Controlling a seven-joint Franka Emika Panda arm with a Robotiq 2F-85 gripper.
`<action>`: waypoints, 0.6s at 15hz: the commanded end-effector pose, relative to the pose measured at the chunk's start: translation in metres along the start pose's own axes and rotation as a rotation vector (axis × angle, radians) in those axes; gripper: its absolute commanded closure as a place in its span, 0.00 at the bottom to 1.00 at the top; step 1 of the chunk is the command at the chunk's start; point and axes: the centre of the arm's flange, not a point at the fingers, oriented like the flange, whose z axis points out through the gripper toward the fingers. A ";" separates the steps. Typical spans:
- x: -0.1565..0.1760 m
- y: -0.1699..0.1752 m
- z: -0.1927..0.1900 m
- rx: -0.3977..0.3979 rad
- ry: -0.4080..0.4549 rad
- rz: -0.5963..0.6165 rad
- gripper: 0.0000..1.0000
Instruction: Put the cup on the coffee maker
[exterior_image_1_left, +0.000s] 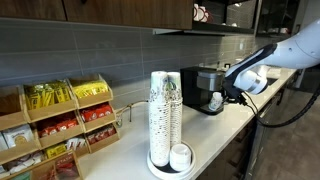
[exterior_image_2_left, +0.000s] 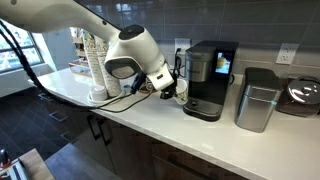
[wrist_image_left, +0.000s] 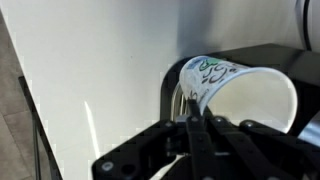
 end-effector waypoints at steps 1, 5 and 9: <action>0.012 -0.005 0.018 -0.004 0.069 0.104 0.99; 0.011 -0.006 0.031 0.000 0.061 0.152 0.99; 0.013 -0.010 0.035 0.008 0.079 0.174 0.99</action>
